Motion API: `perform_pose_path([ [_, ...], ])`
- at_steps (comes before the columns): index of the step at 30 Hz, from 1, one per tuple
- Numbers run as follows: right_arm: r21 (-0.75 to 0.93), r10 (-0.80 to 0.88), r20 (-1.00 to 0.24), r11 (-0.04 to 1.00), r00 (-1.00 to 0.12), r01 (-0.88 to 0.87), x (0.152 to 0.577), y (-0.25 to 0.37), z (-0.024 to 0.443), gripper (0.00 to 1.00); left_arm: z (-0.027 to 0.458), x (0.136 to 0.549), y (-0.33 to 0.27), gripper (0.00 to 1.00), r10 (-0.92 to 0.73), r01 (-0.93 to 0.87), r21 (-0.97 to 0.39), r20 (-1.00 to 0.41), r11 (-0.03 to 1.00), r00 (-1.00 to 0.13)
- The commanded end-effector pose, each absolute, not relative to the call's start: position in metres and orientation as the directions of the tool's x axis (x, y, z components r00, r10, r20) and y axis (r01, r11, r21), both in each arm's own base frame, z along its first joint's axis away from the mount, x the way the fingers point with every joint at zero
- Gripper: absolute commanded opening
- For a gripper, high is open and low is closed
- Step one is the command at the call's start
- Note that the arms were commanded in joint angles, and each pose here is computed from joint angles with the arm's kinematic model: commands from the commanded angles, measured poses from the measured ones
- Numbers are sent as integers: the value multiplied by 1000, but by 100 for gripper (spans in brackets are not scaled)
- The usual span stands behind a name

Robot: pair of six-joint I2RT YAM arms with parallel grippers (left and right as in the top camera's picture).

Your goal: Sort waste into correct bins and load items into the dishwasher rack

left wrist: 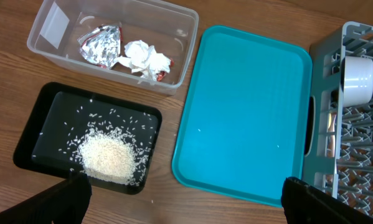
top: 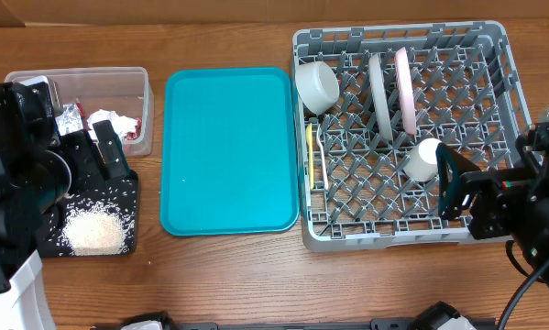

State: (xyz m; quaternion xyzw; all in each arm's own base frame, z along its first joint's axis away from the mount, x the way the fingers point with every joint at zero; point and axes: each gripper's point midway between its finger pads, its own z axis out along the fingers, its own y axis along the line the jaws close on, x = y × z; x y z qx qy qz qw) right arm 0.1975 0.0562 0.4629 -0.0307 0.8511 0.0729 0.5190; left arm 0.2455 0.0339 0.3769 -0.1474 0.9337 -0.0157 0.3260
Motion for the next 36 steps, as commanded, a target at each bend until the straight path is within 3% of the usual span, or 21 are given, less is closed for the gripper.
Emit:
perform_pose_path([
  [1, 99, 33, -892, 987, -450, -125, 197, 55, 466, 100, 373, 247, 32, 100, -281, -255, -129, -591, 958, -756],
  [5, 9, -37, -890, 995, -454, -100, 196, 42, 461, 100, 368, 252, 33, 100, -283, -258, -127, -574, 958, -769],
  [16, 1, 85, -889, 983, -450, 183, 170, -23, 446, 100, 359, 262, 34, 100, -287, -263, -123, -541, 957, -791],
  [22, 113, 165, -960, 968, -228, 225, 198, -26, 443, 100, 358, 263, 34, 100, -287, -263, -123, -539, 957, -792],
  [28, 188, 186, -960, 982, -211, 11, 237, 16, 331, 100, 358, 263, 34, 100, -287, -263, -123, -539, 957, -792],
  [34, 207, 191, -948, 978, -254, -38, 224, 24, 238, 100, 358, 263, 34, 100, -287, -263, -123, -539, 957, -792],
  [36, 213, 196, -955, 976, -221, -55, 219, 25, 219, 100, 358, 263, 34, 100, -287, -263, -123, -539, 957, -792],
])
